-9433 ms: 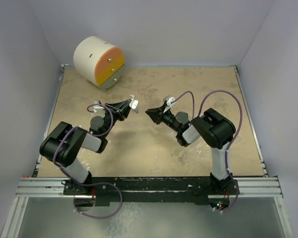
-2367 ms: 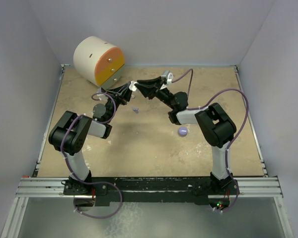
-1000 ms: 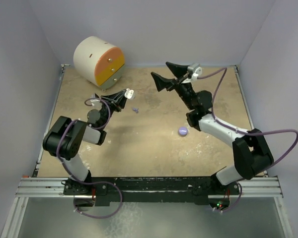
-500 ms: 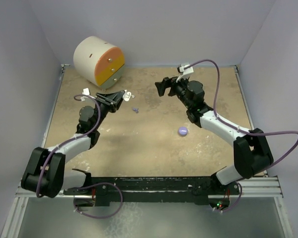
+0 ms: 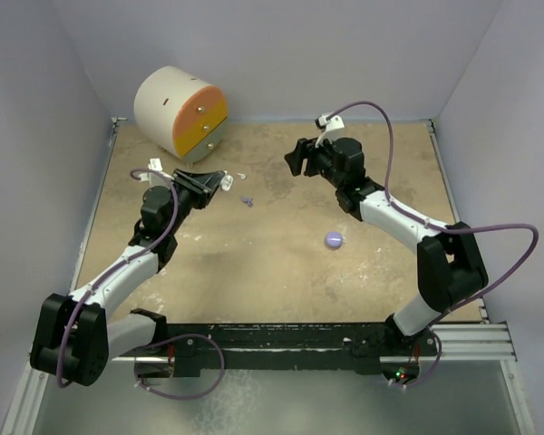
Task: Insert the wireless bluetooth earbuds into the charging case
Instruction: Pick up the earbud from the center of the board.
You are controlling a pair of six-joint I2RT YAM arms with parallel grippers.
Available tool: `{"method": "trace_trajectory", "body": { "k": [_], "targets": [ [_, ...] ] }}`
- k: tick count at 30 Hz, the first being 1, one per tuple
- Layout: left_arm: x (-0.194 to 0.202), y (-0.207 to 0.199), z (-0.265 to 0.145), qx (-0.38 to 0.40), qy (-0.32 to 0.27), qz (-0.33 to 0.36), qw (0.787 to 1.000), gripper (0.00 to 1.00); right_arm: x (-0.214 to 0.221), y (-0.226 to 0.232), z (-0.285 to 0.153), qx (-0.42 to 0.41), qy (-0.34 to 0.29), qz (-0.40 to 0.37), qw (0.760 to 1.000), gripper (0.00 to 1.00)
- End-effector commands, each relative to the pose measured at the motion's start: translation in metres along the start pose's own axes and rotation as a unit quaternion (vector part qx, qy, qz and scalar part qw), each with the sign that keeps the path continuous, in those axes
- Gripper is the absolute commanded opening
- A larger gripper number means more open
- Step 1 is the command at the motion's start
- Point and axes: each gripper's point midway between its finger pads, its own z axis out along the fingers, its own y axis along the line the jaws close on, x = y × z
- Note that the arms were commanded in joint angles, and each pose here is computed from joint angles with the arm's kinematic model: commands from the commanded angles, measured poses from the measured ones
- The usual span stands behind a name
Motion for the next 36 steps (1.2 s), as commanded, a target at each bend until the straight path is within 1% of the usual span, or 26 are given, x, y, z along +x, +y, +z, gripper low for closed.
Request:
{"method": "trace_trajectory", "body": {
  "k": [1,3,7,10,13,17,23,34,36],
  "targets": [
    [-0.01,-0.017,0.002,0.018,-0.014,0.026,0.999,0.0,-0.025,0.009,-0.007,-0.016,-0.034,0.004,0.999,0.69],
    [-0.01,-0.016,0.003,0.016,-0.015,0.027,0.999,0.0,-0.023,0.009,-0.006,-0.017,-0.033,0.002,0.999,0.69],
    [-0.011,-0.013,0.002,0.009,-0.015,0.038,0.999,0.0,-0.018,0.01,0.0,-0.026,-0.036,-0.015,0.999,0.76],
    [-0.011,-0.006,0.002,-0.003,-0.017,0.044,0.999,0.0,-0.001,0.028,0.012,-0.077,-0.024,-0.014,0.997,0.78],
    [-0.011,-0.001,0.001,-0.012,-0.019,0.048,0.999,0.0,0.015,0.041,0.023,-0.102,-0.013,-0.015,0.995,0.79],
    [-0.013,0.004,-0.001,-0.023,-0.026,0.058,0.998,0.0,0.038,0.053,0.038,-0.109,0.011,-0.016,0.994,0.77],
    [-0.015,0.008,-0.003,-0.032,-0.027,0.064,0.997,0.0,0.05,0.069,0.059,-0.11,0.014,-0.015,0.994,0.74],
    [-0.023,-0.001,-0.011,-0.023,-0.038,0.059,0.997,0.0,0.057,0.066,0.126,-0.077,0.018,-0.05,0.996,0.71],
    [-0.024,-0.001,-0.013,-0.023,-0.04,0.059,0.997,0.0,0.064,0.062,0.134,-0.067,0.031,-0.053,0.996,0.7]
  ]
}}
